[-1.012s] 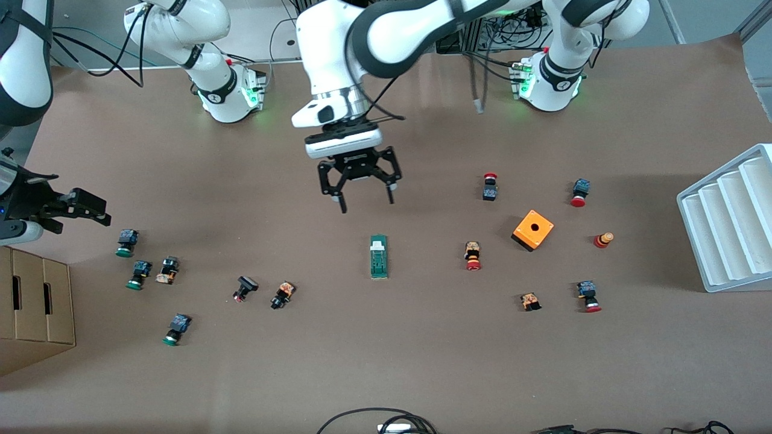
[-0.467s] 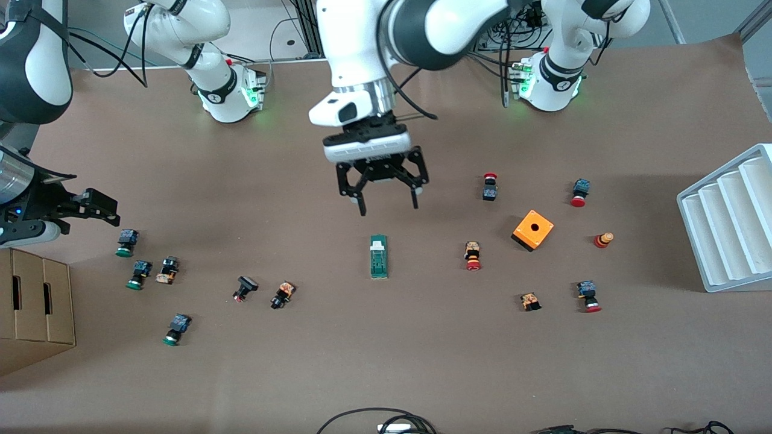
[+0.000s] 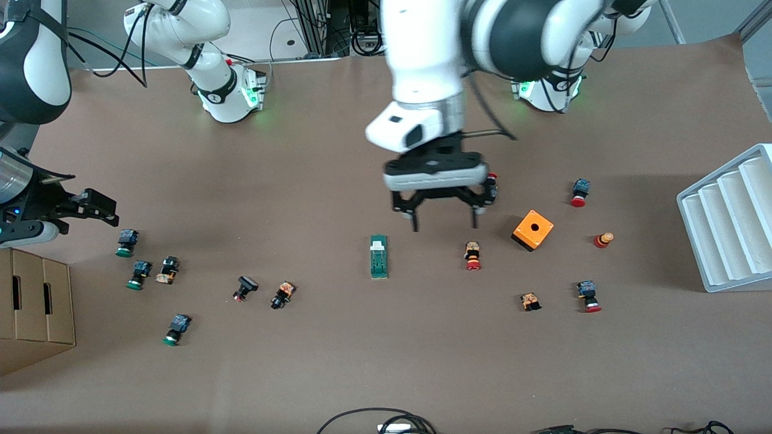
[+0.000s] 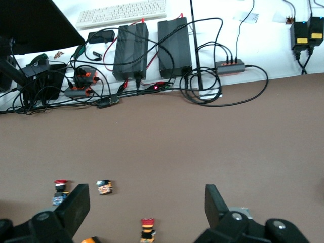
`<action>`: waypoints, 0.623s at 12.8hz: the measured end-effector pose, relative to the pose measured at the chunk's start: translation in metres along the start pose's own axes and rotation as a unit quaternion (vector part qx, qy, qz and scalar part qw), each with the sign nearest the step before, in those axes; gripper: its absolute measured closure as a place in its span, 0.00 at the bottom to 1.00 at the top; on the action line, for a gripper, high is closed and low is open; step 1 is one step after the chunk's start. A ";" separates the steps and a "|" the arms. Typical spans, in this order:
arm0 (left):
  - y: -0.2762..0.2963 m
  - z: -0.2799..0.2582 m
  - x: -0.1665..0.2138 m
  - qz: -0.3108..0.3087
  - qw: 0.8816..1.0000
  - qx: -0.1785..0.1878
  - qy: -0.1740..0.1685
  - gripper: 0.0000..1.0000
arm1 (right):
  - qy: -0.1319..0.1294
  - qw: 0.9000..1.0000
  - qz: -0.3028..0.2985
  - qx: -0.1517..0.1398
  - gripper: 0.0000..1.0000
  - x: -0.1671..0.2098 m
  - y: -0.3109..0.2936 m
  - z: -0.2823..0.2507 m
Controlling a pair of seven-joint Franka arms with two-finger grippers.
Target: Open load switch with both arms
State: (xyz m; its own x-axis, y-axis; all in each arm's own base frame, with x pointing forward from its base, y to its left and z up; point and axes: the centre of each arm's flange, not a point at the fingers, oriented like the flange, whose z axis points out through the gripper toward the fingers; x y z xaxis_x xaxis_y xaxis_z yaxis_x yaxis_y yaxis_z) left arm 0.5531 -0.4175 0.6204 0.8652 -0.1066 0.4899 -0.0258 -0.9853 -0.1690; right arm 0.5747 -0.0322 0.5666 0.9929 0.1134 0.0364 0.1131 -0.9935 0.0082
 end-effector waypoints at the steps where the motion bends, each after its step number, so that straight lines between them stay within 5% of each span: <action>1: -0.024 0.001 0.009 0.010 1.000 0.003 -0.011 0.00 | 0.000 1.000 0.001 0.000 0.00 0.000 0.000 0.000; 5: -0.100 0.027 0.030 0.060 0.995 0.035 -0.066 0.00 | 0.000 1.000 0.004 0.000 0.00 0.000 0.000 0.000; 8: -0.165 0.056 0.040 0.043 0.991 0.036 -0.125 0.00 | 0.000 1.000 0.004 0.000 0.00 0.000 0.000 0.000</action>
State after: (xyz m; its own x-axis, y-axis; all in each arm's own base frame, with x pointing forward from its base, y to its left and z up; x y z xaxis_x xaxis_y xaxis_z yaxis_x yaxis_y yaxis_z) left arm 0.6198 -0.2514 0.6200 0.9583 -0.1453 0.2462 -0.0771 -0.9606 -0.2669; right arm 0.5747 -0.0319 0.5668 0.9937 0.1056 0.0370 0.1054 -0.9944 0.0080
